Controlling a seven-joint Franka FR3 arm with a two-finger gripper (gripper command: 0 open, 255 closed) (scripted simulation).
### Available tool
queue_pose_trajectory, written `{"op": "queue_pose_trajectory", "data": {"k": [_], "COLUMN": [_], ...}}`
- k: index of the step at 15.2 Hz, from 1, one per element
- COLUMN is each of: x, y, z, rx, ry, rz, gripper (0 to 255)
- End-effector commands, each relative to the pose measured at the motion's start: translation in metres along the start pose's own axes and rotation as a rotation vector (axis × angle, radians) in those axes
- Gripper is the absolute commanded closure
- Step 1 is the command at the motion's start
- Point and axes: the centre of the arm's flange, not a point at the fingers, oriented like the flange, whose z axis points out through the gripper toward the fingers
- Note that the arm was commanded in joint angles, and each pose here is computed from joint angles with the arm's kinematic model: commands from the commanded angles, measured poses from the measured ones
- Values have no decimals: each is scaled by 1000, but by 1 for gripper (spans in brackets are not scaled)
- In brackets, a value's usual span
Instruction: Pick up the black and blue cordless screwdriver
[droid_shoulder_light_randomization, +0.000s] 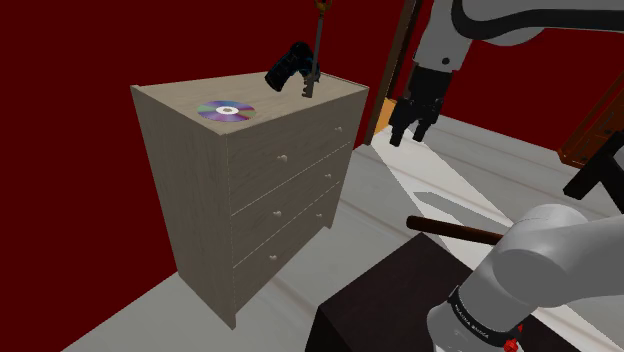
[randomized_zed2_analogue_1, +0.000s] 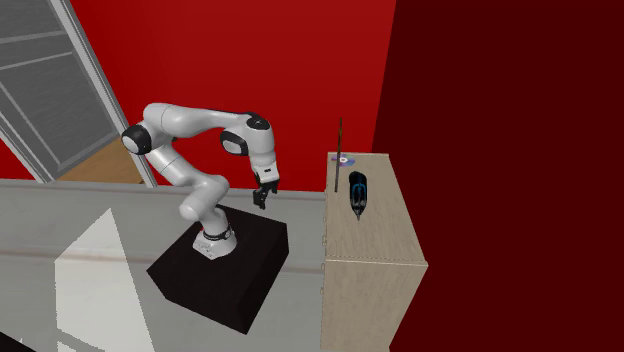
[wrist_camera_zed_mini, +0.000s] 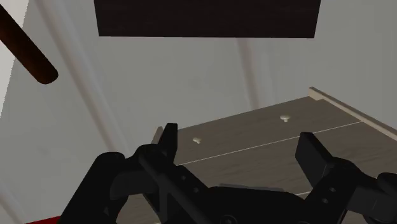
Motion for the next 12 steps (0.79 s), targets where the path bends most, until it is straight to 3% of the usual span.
{"op": "queue_pose_trajectory", "data": {"k": [1,12], "x": [0,98], "y": [0,-70], "z": [0,-54], "rx": [0,90], "ry": [0,30], "rz": [0,353], "gripper": [0,0]}}
